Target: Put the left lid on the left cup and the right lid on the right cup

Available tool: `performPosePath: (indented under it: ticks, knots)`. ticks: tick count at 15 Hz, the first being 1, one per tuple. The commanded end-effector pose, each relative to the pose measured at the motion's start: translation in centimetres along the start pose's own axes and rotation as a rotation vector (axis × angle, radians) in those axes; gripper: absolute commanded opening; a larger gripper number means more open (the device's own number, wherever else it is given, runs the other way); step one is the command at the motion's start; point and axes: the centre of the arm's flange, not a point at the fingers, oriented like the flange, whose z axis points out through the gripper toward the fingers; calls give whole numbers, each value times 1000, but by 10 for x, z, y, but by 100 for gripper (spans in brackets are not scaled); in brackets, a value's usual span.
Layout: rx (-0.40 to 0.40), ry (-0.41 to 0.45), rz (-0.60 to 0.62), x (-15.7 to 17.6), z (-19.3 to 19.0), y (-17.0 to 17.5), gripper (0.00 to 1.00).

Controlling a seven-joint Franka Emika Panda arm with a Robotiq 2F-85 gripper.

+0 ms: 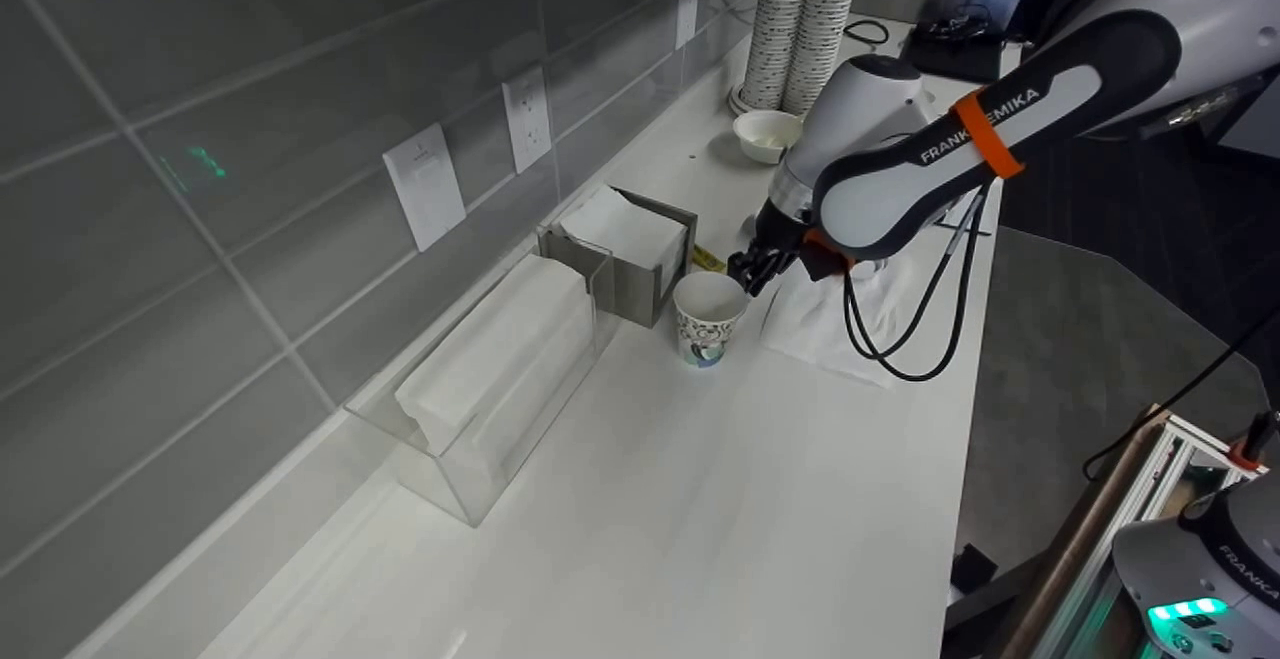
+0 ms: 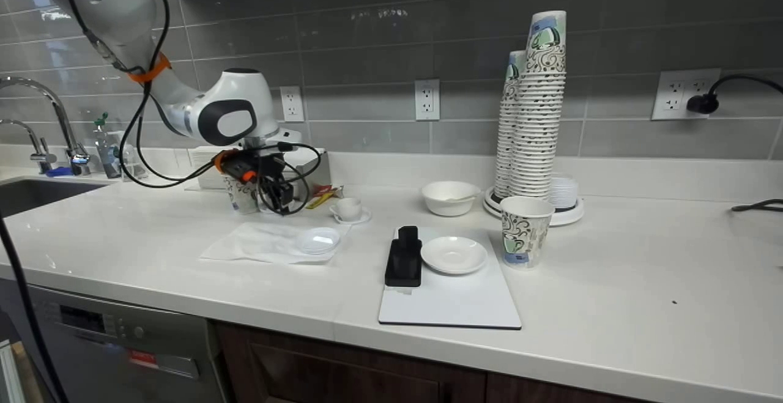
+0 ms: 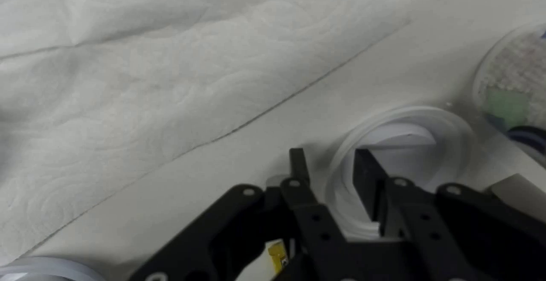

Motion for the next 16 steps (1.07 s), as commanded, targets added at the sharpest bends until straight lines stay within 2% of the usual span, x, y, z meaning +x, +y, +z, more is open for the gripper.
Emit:
performPosePath:
  ticks: [1,2,8,13,16]
  knots:
    - [13,8,24,6,5,5,7]
    - [14,5,29,5,5,8,1]
    - [20,-15,95,8,-22,38,0]
    - [144,21,138,13,-91,81,0]
    - [238,68,93,13,-138,79,0]
